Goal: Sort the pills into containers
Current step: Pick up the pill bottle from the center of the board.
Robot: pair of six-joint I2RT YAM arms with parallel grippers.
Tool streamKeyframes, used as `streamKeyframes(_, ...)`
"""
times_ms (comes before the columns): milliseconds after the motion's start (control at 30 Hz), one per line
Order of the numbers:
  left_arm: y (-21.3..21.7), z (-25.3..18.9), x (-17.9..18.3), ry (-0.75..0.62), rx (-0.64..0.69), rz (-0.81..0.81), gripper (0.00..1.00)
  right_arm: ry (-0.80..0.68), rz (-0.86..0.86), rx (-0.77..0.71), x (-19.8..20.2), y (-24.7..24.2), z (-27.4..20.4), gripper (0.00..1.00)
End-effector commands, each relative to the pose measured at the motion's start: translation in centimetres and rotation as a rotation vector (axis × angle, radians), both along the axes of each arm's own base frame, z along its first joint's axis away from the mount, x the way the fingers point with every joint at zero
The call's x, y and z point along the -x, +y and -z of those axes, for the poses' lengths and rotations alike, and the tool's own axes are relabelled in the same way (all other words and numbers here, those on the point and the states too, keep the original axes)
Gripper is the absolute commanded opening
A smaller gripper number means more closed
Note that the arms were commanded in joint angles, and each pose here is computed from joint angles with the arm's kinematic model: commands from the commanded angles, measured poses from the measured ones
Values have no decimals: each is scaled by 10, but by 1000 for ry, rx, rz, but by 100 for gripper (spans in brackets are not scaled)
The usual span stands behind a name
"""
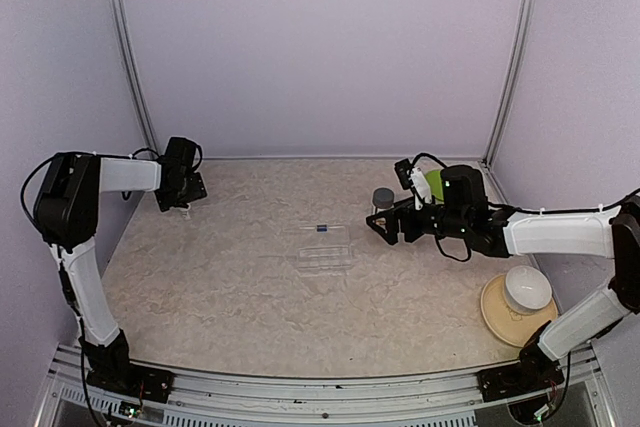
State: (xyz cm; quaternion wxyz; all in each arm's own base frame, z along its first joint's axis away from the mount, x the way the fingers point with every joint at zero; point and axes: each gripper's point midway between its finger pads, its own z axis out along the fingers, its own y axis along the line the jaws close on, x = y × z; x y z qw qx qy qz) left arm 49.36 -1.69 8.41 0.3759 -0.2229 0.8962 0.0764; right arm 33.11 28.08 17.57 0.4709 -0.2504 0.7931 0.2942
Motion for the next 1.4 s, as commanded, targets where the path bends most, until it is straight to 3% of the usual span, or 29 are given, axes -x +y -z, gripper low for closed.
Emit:
streamKeyframes(0,3,12,0,30,7,-6,83,-32,-4,-20,-7,3,-11,100)
streamKeyframes(267,2,16,3,36,11,2,77,-21,-4,-17,-7,4,-5,100)
streamKeyframes(533,3,18,3,42,5,-1,61,-20,0,-18,-6,2,-4,100)
streamKeyframes(900,5,27,7,65,8,-10,52,-17,5,-11,-5,0,-1,100)
streamKeyframes(1000,6,28,7,67,10,-11,44,-17,5,-11,-5,0,0,100)
streamKeyframes(1133,7,29,7,68,10,-14,43,-16,8,-8,-6,0,1,100)
streamKeyframes(1367,7,30,8,71,9,-14,25,-15,8,-5,-6,0,2,100)
